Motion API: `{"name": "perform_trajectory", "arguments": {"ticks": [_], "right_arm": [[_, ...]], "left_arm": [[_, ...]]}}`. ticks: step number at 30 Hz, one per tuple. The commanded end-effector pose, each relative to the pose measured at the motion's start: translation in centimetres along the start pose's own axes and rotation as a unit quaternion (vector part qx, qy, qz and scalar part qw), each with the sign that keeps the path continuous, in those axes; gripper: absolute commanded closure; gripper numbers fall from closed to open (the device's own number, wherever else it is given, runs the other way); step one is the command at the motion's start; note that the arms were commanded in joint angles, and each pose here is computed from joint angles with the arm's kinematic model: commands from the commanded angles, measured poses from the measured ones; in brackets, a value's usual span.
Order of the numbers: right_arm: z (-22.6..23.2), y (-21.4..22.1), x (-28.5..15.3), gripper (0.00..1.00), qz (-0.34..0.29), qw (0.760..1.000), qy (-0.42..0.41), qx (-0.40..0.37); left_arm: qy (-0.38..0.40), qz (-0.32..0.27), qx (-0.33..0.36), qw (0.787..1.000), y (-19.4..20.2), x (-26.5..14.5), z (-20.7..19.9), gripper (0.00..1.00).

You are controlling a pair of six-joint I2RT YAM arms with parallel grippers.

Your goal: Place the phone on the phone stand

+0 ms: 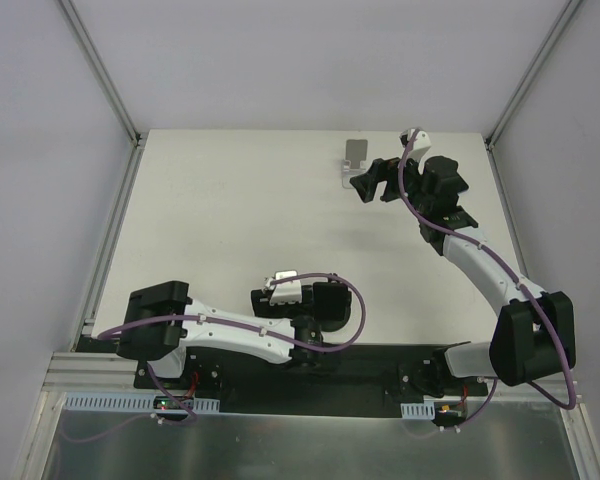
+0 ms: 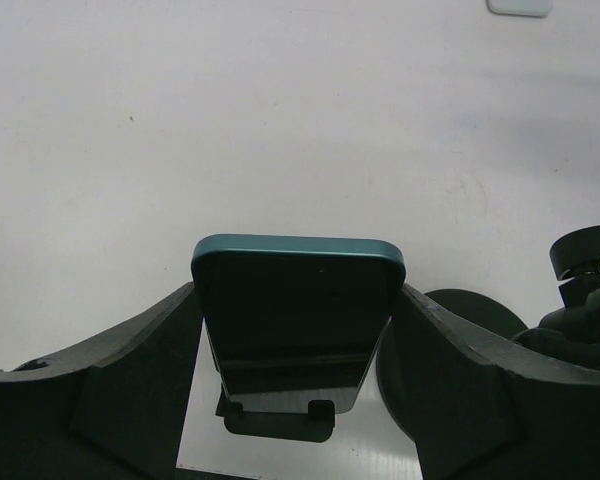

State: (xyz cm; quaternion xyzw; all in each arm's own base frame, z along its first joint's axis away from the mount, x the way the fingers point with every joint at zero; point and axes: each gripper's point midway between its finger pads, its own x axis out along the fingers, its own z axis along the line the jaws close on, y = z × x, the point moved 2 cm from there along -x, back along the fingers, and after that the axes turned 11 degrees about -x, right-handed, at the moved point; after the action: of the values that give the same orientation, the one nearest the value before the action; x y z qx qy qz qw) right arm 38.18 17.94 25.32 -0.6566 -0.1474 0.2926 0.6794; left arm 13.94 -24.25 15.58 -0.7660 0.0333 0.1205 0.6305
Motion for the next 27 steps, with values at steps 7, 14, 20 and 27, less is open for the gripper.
{"name": "perform_trajectory", "arguments": {"ticks": [7,14,20,27], "right_arm": [[0.4,-1.5,0.0,0.01,-0.028,1.0,-0.007,-0.008],[0.4,-1.5,0.1,0.01,-0.027,1.0,-0.009,-0.008],[0.6,-1.6,0.1,0.01,-0.028,1.0,-0.013,-0.007],[0.7,-1.6,0.2,0.01,-0.029,0.999,-0.017,-0.003]], "left_arm": [[-0.012,0.01,0.01,1.0,-3.4,-0.9,3.2,0.09],[0.0,0.026,0.004,1.0,-4.8,-1.6,3.6,0.01],[0.042,0.084,-0.011,0.996,-4.8,-2.1,4.3,0.01],[0.179,0.167,-0.062,0.968,-5.5,-2.5,3.4,0.01]]}}
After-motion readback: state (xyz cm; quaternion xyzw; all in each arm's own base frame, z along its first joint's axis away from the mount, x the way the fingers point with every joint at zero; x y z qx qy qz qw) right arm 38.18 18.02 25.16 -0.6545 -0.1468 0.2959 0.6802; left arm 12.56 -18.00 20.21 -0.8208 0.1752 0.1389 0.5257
